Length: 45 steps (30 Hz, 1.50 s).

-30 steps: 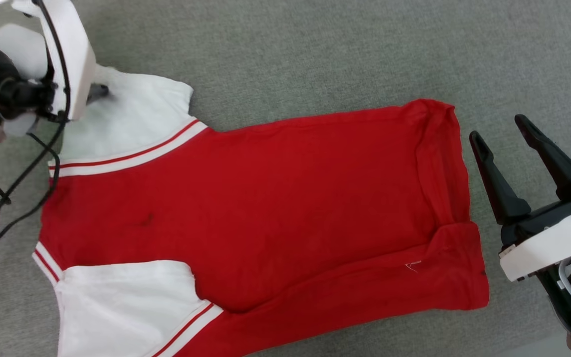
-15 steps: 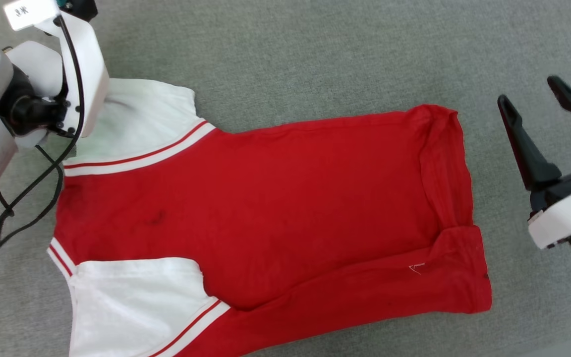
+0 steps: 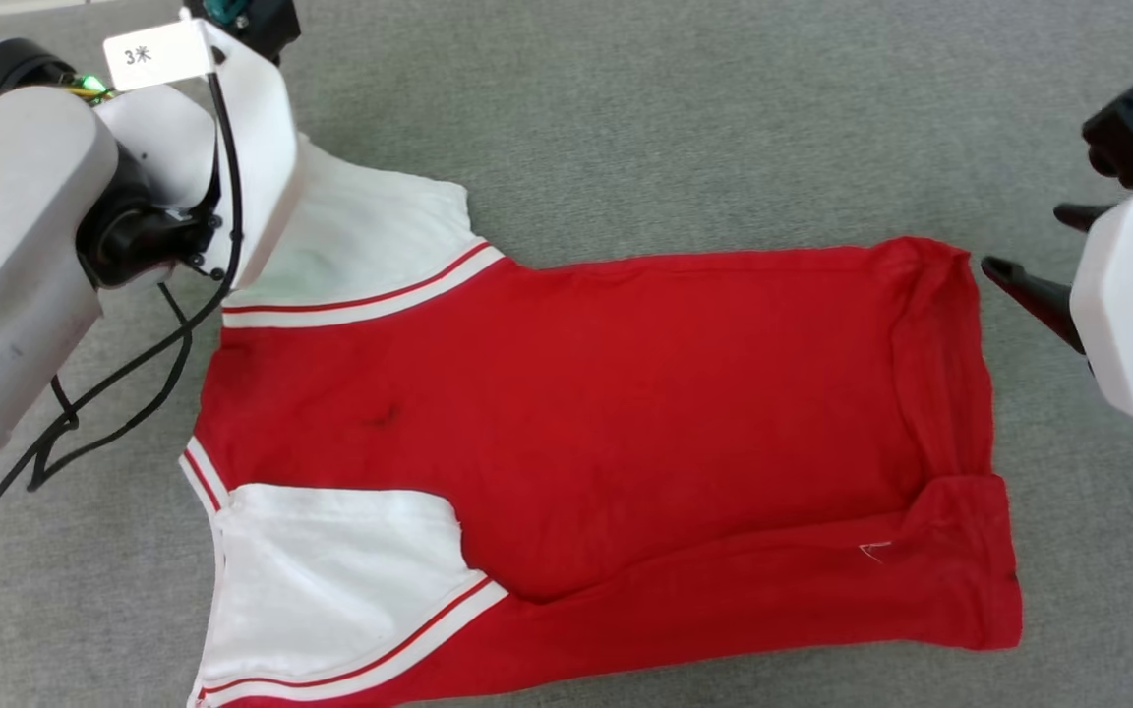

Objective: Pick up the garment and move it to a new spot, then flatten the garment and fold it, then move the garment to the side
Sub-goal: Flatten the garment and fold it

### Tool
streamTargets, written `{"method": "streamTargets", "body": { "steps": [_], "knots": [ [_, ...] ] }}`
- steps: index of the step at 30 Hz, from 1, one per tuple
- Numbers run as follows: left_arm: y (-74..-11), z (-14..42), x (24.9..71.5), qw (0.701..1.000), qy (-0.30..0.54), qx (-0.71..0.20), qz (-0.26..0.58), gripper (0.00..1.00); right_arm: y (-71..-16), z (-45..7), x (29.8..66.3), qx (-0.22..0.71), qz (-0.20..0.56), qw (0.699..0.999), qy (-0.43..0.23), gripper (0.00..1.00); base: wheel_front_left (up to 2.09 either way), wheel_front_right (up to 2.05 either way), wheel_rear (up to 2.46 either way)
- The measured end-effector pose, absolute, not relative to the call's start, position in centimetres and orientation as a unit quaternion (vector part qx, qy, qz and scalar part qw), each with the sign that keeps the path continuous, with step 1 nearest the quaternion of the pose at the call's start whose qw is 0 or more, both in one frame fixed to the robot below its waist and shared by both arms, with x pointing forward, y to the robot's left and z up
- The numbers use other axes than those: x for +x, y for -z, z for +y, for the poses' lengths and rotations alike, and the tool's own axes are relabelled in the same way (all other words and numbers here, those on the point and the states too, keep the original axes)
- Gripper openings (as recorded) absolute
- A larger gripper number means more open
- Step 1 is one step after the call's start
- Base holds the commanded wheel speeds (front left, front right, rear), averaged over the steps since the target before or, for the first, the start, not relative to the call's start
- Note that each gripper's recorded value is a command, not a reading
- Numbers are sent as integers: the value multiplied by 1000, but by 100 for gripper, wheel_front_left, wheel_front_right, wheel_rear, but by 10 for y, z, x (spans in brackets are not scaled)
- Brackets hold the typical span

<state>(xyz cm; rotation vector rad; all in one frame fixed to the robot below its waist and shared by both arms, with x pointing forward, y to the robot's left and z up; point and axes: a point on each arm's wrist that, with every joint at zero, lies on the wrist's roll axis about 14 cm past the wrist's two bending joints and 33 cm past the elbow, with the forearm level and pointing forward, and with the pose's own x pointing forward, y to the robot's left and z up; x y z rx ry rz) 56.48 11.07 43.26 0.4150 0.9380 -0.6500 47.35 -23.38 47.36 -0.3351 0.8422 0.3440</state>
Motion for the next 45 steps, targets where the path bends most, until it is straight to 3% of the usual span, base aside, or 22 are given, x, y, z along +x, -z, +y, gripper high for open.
{"method": "streamTargets", "body": {
  "steps": [7,20,21,22,23,34,45],
  "knots": [
    [-429,105,564,821,320,199,429,0,-437,-232,482,-165,499,834,-167,100,0,0,0],
    [-422,108,566,822,330,202,418,0,-364,-225,472,-144,579,783,-175,100,0,0,0],
    [-423,108,566,823,331,201,416,0,-363,-225,472,-141,580,783,-176,85,0,0,0],
    [-423,108,566,824,331,201,415,0,-363,-225,472,-140,579,784,-176,25,0,0,0],
    [-429,107,566,828,332,199,406,0,-365,-225,474,-135,569,792,-177,0,0,0,0],
    [-480,101,540,857,345,175,340,0,-418,-222,483,-114,455,864,-186,0,0,0,0],
    [-491,122,467,862,345,151,340,0,-445,-219,435,-106,402,885,-209,0,0,0,0]
  ]
}}
